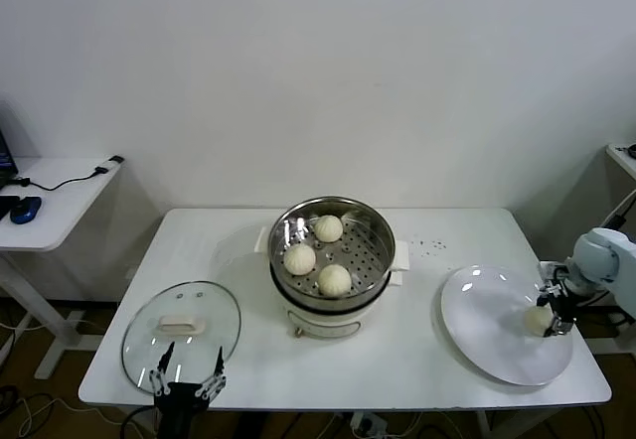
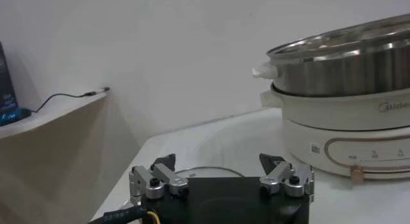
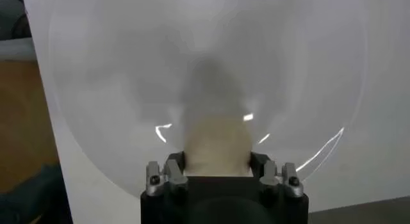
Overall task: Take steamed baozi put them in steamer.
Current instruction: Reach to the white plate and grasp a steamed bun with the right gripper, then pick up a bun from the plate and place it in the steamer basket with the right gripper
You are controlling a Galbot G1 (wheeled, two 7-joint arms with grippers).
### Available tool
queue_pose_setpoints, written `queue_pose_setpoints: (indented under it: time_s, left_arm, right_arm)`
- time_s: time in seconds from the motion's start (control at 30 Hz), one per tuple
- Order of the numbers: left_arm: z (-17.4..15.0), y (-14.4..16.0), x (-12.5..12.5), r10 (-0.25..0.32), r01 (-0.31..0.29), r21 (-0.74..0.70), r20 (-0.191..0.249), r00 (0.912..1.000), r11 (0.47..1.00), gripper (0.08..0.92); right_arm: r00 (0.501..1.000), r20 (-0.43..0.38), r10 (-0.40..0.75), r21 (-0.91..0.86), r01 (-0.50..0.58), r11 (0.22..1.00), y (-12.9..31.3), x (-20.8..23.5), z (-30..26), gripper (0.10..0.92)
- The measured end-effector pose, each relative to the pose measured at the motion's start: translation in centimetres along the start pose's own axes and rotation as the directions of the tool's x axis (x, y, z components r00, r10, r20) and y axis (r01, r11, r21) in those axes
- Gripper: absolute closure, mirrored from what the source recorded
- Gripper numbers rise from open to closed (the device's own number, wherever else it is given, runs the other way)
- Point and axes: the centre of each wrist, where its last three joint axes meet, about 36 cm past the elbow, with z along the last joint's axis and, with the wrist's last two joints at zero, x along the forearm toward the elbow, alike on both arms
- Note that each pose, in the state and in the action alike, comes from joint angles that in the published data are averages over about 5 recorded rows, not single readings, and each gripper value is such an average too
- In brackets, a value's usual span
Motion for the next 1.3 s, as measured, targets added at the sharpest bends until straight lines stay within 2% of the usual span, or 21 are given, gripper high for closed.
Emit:
queue_pose_setpoints:
  time_s: [0.33, 0.57, 0.9, 1.13, 1.3]
  left_arm:
    - [0.0, -0.1, 0.2, 0.003, -0.003, 0.001, -0.004, 1.0000, 1.000, 0.177]
    - [0.1, -0.4, 0.4, 0.016, -0.016, 0.011, -0.005, 0.9999, 1.000, 0.177]
    - [-0.4, -0.9, 0.3, 0.039, -0.040, 0.031, 0.010, 0.9992, 0.999, 0.177]
    - [-0.5, -1.0, 0.2, 0.058, -0.059, 0.040, 0.021, 0.9981, 0.997, 0.177]
    - [-0.5, -1.1, 0.0, 0.072, -0.073, 0.043, 0.030, 0.9970, 0.996, 0.177]
  right_arm:
    - [1.000, 0.023, 0.006, -0.013, -0.006, 1.000, 0.0, 0.6, 0.2, 0.411]
    - [0.997, 0.073, 0.039, -0.030, -0.037, 0.999, -1.4, 3.3, -0.7, 0.411]
    - [0.970, 0.200, 0.139, -0.027, -0.137, 0.990, -7.0, 13.3, -7.0, 0.411]
    - [0.937, 0.300, 0.180, 0.011, -0.192, 0.981, -10.0, 21.2, -15.0, 0.411]
    - [0.922, 0.350, 0.163, 0.059, -0.196, 0.979, -10.5, 24.9, -21.3, 0.411]
